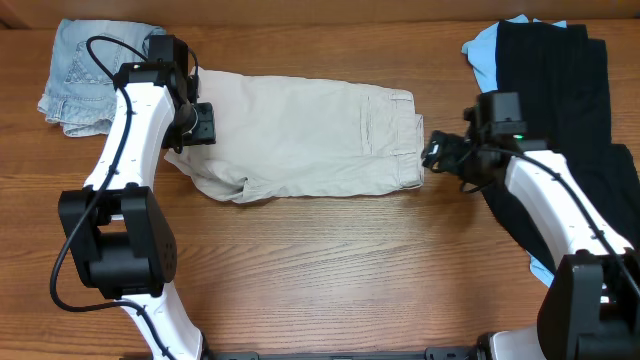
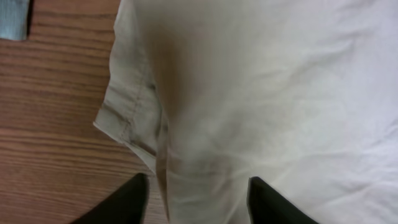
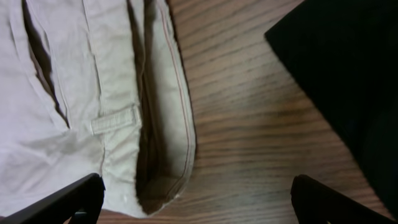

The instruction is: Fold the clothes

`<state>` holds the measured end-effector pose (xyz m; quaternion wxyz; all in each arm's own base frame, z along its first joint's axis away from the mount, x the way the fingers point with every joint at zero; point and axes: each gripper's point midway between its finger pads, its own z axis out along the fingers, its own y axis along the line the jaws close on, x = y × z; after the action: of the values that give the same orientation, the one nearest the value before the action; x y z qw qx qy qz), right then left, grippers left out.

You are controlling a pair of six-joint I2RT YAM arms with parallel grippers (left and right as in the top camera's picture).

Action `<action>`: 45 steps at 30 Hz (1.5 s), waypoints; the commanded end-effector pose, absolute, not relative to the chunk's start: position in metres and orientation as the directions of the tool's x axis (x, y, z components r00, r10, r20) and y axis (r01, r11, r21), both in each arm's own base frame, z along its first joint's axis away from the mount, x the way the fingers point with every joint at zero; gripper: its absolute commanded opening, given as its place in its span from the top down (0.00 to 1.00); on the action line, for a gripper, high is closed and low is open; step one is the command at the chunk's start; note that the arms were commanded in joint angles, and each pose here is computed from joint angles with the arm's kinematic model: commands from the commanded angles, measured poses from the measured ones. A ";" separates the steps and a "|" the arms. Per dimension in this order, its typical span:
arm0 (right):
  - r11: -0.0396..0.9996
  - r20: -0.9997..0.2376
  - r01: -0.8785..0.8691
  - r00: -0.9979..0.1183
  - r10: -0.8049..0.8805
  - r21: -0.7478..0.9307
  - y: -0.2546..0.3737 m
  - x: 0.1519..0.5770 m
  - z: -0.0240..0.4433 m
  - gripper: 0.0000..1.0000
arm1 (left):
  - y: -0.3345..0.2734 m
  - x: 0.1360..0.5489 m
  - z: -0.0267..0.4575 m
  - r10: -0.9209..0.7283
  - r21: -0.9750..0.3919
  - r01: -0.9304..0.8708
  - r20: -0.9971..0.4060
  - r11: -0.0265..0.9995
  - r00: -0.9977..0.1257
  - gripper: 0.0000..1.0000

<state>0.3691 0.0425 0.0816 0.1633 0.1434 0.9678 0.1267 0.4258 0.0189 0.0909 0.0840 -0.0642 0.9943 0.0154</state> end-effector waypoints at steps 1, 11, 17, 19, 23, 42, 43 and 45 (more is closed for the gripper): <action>0.920 -0.309 0.175 -0.906 0.290 0.350 0.049 0.379 0.090 0.01 | 0.018 0.433 0.087 -0.112 0.002 -0.114 -0.178 0.993 -0.978 0.31; 0.876 -0.317 0.074 -0.915 0.250 0.477 0.077 0.419 0.045 0.01 | -0.001 0.461 0.084 -0.068 -0.109 -0.040 -0.263 0.993 -0.962 0.26; 0.873 -0.347 0.056 -0.904 0.251 0.485 0.079 0.429 0.042 0.01 | 0.000 0.462 0.050 -0.068 -0.108 -0.046 -0.209 0.993 -0.976 0.29; 0.873 -0.346 0.056 -0.904 0.251 0.485 0.079 0.429 0.042 0.01 | 0.001 0.463 0.045 -0.070 -0.109 -0.048 -0.202 0.993 -0.977 0.29; 0.873 -0.344 0.057 -0.905 0.250 0.484 0.079 0.428 0.041 0.02 | 0.003 0.466 0.047 -0.073 -0.108 -0.050 -0.215 0.993 -0.974 0.31; 0.907 -0.369 0.038 -0.906 0.209 0.420 0.105 0.427 0.037 0.07 | 0.010 0.450 -0.014 -0.087 -0.099 -0.080 -0.069 0.992 -0.994 0.94; 0.909 -0.372 0.038 -0.905 0.208 0.415 0.104 0.428 0.037 0.07 | 0.010 0.449 -0.015 -0.087 -0.099 -0.081 -0.063 0.992 -0.994 0.96; 0.915 -0.361 0.052 -0.909 0.209 0.400 0.102 0.428 0.027 0.07 | 0.010 0.447 -0.017 -0.087 -0.097 -0.081 -0.055 0.992 -0.995 0.96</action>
<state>0.4211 0.1086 0.0337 0.1978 0.0582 0.9547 0.2145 0.4576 0.0100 0.0061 0.0638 -0.0447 0.9960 -0.0432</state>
